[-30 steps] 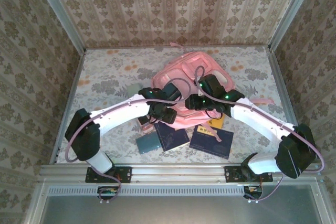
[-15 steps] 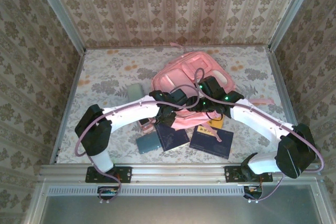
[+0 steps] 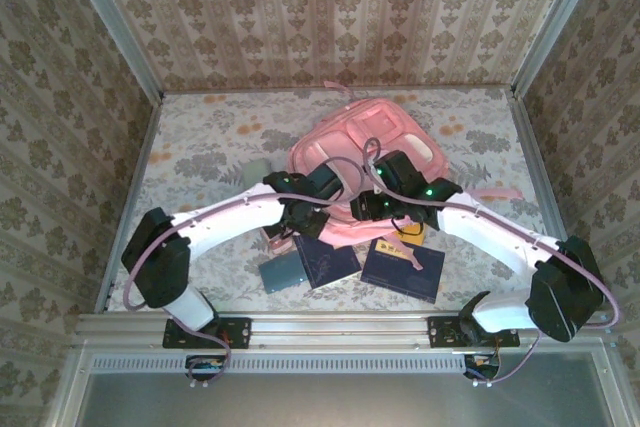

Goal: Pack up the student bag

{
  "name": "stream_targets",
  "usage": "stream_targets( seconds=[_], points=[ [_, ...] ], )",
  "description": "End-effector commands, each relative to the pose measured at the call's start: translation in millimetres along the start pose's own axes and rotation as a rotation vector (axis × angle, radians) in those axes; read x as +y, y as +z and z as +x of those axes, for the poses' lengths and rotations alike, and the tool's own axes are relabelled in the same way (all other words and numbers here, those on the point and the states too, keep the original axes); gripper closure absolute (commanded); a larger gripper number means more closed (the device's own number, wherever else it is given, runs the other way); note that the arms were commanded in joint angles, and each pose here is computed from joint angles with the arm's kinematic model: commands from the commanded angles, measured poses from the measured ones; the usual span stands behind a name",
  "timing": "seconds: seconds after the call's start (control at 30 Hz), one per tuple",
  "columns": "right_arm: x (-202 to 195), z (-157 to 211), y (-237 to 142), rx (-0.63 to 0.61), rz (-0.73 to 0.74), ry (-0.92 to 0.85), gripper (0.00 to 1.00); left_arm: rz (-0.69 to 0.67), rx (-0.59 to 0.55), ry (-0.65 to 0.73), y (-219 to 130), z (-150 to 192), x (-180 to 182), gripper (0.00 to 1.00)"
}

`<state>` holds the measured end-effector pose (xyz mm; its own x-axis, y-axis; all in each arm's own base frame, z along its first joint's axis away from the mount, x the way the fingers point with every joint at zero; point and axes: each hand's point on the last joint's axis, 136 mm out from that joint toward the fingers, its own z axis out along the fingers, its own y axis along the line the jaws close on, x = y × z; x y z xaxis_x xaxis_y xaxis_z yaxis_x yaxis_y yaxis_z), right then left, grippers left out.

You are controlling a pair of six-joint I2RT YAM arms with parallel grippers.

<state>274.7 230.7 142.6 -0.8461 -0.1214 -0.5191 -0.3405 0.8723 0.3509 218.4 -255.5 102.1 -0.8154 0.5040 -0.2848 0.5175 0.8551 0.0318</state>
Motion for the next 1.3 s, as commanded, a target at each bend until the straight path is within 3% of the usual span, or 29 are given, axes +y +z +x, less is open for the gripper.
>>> stream_targets(
  seconds=[0.0,0.13,0.27,0.73,0.9,1.03,1.27],
  points=[
    [10.0,1.0,-6.0,-0.073,-0.033,-0.181,0.52,0.109,-0.026,-0.018,-10.2,-2.4,-5.6,1.0],
    [40.7,4.6,-15.9,-0.242,-0.106,-0.541,0.49,0.186,-0.053,-0.021,-17.8,-6.1,-11.6,1.0],
    [56.9,8.1,-10.7,-0.249,-0.142,-0.734,0.49,0.232,-0.083,-0.032,-25.3,-9.6,-11.8,1.0],
    [55.5,6.7,70.2,-0.178,-0.023,-0.881,0.52,0.28,-0.099,-0.084,-22.3,-4.4,-2.5,1.0],
    [36.8,-3.3,84.3,-0.192,0.113,-0.902,0.67,0.286,-0.096,-0.103,-19.0,-2.8,0.6,1.0],
    [33.9,2.7,87.3,-0.183,0.108,-0.916,1.0,0.28,-0.083,-0.119,-13.2,-0.3,3.8,1.0],
    [47.0,-0.2,57.7,-0.263,0.027,-0.879,1.0,0.259,-0.055,-0.132,-3.5,0.3,8.1,1.0]
  ],
)
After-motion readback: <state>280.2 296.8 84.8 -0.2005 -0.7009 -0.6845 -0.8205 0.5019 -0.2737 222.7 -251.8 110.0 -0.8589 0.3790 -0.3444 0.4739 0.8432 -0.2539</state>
